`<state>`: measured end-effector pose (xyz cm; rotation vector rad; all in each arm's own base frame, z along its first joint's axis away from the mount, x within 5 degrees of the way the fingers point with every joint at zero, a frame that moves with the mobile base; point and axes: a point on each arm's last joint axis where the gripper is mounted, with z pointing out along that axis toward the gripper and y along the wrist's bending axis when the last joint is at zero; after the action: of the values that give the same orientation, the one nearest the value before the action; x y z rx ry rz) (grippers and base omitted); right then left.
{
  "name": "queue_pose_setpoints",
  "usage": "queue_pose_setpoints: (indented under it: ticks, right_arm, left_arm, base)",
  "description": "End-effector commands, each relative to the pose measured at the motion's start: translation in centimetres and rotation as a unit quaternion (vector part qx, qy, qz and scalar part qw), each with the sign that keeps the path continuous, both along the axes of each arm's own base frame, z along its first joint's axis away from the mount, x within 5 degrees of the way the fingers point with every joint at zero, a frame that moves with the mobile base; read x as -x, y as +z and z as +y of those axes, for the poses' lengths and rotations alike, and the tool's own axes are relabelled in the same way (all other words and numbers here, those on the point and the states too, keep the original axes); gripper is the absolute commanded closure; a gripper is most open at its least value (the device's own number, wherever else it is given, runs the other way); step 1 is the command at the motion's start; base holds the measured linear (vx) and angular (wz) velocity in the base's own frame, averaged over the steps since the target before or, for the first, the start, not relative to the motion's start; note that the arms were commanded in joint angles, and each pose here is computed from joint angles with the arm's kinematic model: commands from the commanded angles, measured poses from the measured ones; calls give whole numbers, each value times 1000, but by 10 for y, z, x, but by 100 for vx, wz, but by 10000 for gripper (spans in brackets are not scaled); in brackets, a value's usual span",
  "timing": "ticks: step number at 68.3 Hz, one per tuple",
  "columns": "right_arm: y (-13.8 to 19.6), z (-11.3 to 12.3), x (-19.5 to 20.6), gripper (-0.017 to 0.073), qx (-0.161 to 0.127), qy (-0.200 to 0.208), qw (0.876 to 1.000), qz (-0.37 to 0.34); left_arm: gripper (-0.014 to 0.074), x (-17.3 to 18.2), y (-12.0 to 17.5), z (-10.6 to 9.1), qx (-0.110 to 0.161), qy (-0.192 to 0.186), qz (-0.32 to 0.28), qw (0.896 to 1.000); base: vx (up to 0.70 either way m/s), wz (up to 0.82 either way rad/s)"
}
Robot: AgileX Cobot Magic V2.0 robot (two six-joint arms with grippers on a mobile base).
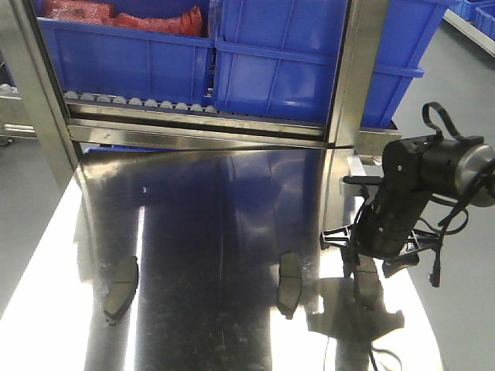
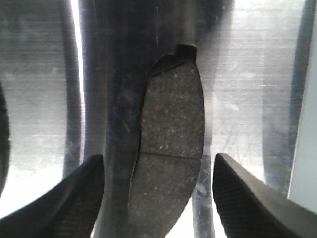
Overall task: Move and align brake pads A on conveyor
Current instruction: 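Lower the right gripper onto the outermost brake pad on its side and close, then lift the brake pad off the steel tray with the right gripper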
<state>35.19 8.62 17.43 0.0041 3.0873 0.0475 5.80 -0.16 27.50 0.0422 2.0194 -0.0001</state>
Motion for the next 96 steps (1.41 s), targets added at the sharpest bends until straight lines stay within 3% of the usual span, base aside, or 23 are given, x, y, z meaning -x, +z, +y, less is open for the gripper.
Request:
queue_pose_setpoints:
  ticks: [1, 17, 26, 34, 49, 61, 70, 96]
  right_arm:
    - [18, -2, -6, 109, 2, 7, 999, -33]
    - [11, -2, -8, 114, 2, 6, 1000, -30]
    - [7, -2, -10, 169, 5, 7, 1000, -30]
    - [6, -2, -11, 276, 6, 9, 999, -37]
    - [14, -5, -12, 578, 17, 13, 998, -57]
    - [39, -9, -5, 571, 21, 20, 995, -99]
    - [64, -13, 14, 567, 6, 18, 987, -160]
    - [126, -32, 105, 564, -33, 19, 945, -325]
  left_arm:
    - [599, -3, 16, 0, 5, -1, -55, 998]
    - [599, -3, 16, 0, 5, -1, -55, 998]
    - [599, -3, 16, 0, 5, -1, -55, 998]
    - [599, -3, 16, 0, 5, -1, -55, 998]
    - [599, -3, 16, 0, 5, -1, -55, 998]
    - [599, -3, 16, 0, 5, -1, -55, 998]
    - [599, -3, 16, 0, 5, -1, -55, 998]
    - [599, -3, 16, 0, 5, -1, -55, 998]
  base:
    - [0, 0]
    - [0, 0]
    - [0, 0]
    - [0, 0]
    - [0, 0]
    - [0, 0]
    - [0, 0]
    - [0, 0]
